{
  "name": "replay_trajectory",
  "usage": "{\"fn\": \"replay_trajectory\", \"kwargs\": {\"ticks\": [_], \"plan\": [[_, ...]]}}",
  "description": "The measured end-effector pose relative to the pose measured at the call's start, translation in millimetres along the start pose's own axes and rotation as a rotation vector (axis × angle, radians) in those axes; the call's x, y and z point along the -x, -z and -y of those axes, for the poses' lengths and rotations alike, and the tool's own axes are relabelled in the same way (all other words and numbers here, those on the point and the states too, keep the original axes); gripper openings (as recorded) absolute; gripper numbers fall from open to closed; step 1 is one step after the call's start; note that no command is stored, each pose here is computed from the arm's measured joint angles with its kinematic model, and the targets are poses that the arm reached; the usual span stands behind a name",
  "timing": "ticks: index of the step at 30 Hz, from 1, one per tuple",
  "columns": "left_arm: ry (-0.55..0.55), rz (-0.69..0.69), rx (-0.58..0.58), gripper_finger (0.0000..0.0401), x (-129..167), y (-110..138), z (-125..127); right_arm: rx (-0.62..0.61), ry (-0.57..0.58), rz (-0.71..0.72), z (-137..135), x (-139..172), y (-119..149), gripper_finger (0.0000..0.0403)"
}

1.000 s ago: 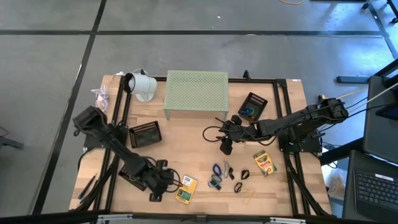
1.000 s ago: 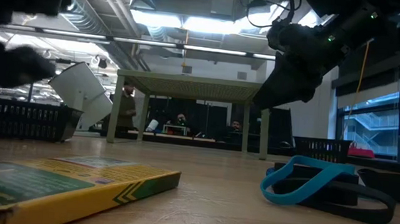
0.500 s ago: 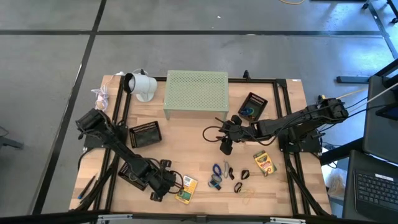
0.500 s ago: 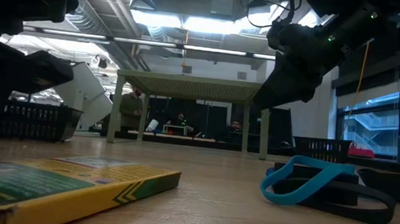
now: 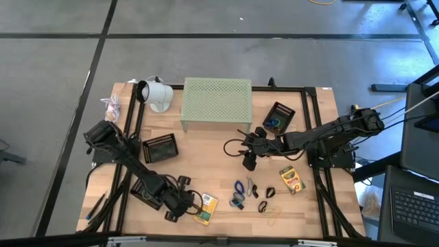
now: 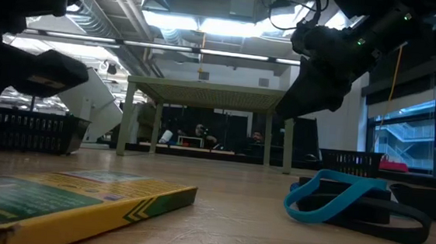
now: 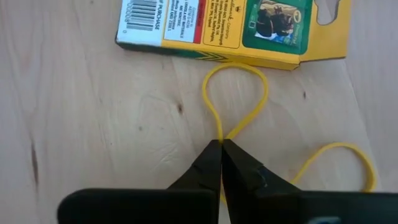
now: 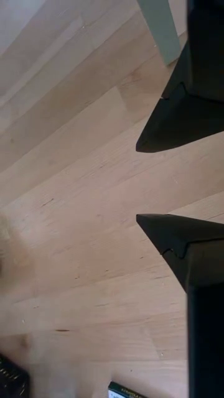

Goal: Pick & Place Office Desk Supplies
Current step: Put the yellow rubber band into the bottom left black bin

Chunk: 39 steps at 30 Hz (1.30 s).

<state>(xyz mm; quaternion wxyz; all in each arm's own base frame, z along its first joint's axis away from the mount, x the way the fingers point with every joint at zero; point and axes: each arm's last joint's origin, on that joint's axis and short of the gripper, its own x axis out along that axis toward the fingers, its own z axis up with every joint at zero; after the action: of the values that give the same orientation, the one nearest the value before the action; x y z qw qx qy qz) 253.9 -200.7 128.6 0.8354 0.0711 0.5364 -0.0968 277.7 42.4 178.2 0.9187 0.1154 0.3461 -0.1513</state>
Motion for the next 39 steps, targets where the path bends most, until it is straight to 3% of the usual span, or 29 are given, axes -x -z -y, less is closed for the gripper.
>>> {"fn": "replay_trajectory", "kwargs": {"ticks": [10, 20, 25, 39], "plan": [[-0.137, 0.123, -0.103, 0.0001, 23.1, -39.0, 6.4, 0.0, 0.0, 0.0, 0.0, 0.0, 0.0, 0.0176], [-0.357, 0.189, -0.12, 0.0001, 51.0, -65.5, 5.5, 0.0, 0.0, 0.0, 0.0, 0.0, 0.0, 0.0176], [-0.535, 0.266, -0.107, 0.0001, 67.2, -79.6, 3.2, 0.0, 0.0, 0.0, 0.0, 0.0, 0.0, 0.0176], [-1.159, 0.437, -0.139, 0.0001, 111.6, -108.6, -1.2, 0.0, 0.0, 0.0, 0.0, 0.0, 0.0, 0.0176]]}}
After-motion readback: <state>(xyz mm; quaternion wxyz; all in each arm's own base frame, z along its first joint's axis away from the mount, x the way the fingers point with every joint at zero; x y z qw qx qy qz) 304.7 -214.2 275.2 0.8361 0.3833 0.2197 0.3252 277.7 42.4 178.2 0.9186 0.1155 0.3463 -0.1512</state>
